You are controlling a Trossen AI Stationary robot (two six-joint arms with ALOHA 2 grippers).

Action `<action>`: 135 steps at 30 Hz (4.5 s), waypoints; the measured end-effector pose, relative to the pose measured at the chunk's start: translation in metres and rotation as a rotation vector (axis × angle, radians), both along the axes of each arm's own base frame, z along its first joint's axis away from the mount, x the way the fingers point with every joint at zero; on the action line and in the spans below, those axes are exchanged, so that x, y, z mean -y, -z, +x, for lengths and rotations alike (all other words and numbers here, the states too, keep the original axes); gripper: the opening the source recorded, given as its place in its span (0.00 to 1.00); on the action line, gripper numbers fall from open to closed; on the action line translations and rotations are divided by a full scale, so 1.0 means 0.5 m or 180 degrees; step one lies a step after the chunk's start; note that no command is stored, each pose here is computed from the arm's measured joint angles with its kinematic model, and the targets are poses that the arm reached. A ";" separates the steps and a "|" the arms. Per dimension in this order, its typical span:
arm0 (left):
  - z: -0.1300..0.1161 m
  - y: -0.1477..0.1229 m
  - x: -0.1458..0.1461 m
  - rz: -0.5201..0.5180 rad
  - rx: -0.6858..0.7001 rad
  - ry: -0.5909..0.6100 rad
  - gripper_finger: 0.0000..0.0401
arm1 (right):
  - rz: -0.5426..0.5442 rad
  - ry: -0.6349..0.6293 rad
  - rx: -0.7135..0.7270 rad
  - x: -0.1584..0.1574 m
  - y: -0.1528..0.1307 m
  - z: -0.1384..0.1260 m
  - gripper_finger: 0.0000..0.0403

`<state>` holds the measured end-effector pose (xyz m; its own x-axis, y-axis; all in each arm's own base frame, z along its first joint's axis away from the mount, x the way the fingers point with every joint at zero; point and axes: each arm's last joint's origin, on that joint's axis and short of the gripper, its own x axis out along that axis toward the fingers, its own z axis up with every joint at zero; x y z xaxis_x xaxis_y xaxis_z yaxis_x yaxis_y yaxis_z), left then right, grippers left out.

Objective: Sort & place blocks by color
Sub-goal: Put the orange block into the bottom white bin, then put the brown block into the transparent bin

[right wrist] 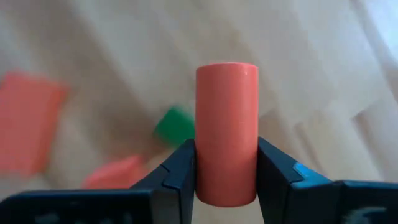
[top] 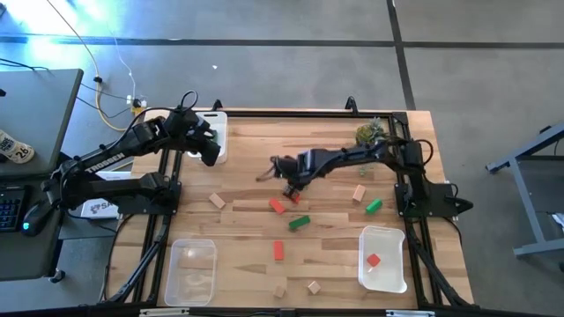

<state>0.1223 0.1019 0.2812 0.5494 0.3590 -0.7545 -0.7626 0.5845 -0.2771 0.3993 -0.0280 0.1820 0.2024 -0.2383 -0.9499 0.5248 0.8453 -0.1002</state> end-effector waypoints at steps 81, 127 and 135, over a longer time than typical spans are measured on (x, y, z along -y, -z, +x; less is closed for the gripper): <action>0.025 -0.013 -0.020 0.0864 -0.0087 0.0720 0.23 | -0.0062 0.2467 -0.0610 -0.563 -0.071 -0.441 0.69; 0.095 0.066 0.110 0.0452 -0.1274 0.2626 0.50 | -0.0520 0.1954 0.0077 -0.450 -0.129 -0.370 0.67; 0.105 0.078 0.133 0.0382 -0.1415 0.2874 0.50 | -0.0535 0.1911 0.0023 -0.441 -0.129 -0.362 0.67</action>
<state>0.1748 0.0352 0.2421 0.3311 0.0352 -0.9429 -0.0416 0.9989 0.0227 0.2184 0.1926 0.2464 -0.0071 -0.4585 -0.8887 0.9048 0.3755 -0.2010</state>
